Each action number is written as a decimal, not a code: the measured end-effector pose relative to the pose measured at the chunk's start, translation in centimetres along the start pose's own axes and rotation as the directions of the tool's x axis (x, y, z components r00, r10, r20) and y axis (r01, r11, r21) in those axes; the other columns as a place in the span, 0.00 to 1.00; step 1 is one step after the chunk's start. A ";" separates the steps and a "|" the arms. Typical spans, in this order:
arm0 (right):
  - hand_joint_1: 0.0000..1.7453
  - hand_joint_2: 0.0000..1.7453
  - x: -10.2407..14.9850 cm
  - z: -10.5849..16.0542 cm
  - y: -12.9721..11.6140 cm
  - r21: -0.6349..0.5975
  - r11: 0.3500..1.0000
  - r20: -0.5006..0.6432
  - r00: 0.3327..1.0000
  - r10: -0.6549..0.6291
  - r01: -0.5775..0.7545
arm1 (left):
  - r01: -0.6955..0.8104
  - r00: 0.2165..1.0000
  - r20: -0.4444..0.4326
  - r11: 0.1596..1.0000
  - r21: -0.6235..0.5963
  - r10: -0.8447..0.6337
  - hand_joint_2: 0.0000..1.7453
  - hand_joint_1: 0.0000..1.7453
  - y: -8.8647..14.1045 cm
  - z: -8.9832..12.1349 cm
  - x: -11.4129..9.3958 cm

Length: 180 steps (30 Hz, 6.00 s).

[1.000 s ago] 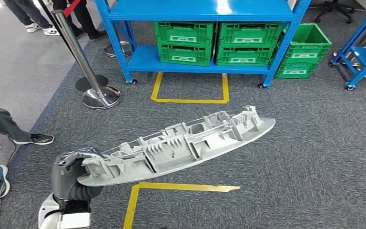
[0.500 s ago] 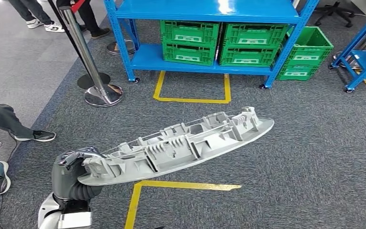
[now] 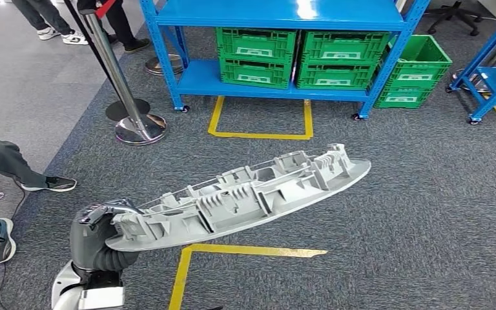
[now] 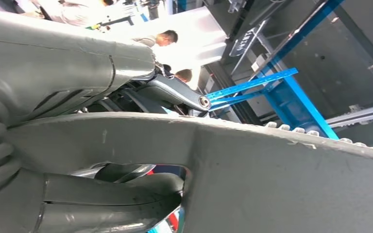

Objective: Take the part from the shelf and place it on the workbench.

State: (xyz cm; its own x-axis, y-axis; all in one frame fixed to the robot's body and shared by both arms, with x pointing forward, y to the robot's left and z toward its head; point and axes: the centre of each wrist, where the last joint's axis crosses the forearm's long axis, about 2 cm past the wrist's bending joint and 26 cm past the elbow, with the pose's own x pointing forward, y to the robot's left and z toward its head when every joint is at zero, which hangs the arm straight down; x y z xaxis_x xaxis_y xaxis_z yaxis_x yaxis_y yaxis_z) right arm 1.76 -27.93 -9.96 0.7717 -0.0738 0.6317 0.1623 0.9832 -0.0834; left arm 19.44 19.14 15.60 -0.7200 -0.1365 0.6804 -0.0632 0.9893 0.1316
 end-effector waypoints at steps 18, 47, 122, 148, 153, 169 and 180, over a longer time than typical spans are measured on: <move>0.00 0.00 0.0 0.0 0.0 0.005 1.000 -0.001 1.000 0.001 -0.001 | 0.002 1.000 0.001 1.000 -0.001 -0.002 1.00 1.00 0.0 0.0 0.0; 0.00 0.00 0.1 0.0 0.2 0.010 1.000 0.005 1.000 0.004 -0.004 | 0.007 1.000 0.003 1.000 -0.002 -0.007 1.00 1.00 0.0 0.0 0.0; 0.00 0.00 0.1 0.0 0.0 -0.005 1.000 0.012 1.000 0.005 -0.005 | 0.013 1.000 -0.005 1.000 0.002 -0.013 1.00 1.00 0.1 0.2 0.0; 0.00 0.00 0.2 0.0 0.1 -0.006 1.000 0.000 1.000 -0.012 0.012 | -0.004 1.000 -0.015 1.000 -0.012 0.004 1.00 1.00 0.0 0.2 -0.1; 0.00 0.00 0.3 -0.1 0.2 -0.008 1.000 0.003 1.000 -0.016 0.016 | -0.005 1.000 -0.015 1.000 -0.013 0.005 1.00 1.00 0.0 0.2 -0.1; 0.00 0.00 0.2 0.0 0.4 -0.024 0.999 0.007 1.000 0.022 -0.022 | 0.009 1.000 -0.019 1.000 -0.023 -0.010 1.00 1.00 0.0 0.3 -0.2; 0.00 0.00 0.4 -0.1 0.3 -0.064 0.996 0.017 0.998 0.067 -0.066 | 0.039 0.997 -0.063 0.998 -0.053 -0.042 1.00 1.00 0.7 -0.1 -0.5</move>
State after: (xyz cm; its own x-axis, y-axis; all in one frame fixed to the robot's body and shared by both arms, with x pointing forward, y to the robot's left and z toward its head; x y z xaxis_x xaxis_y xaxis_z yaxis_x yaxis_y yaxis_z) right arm 2.17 -27.69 -9.78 0.7703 -0.0049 0.6377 0.1505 0.9731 -0.1743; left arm 19.86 19.85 15.42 -0.6721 -0.1807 0.7181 -0.0541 0.9791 0.1958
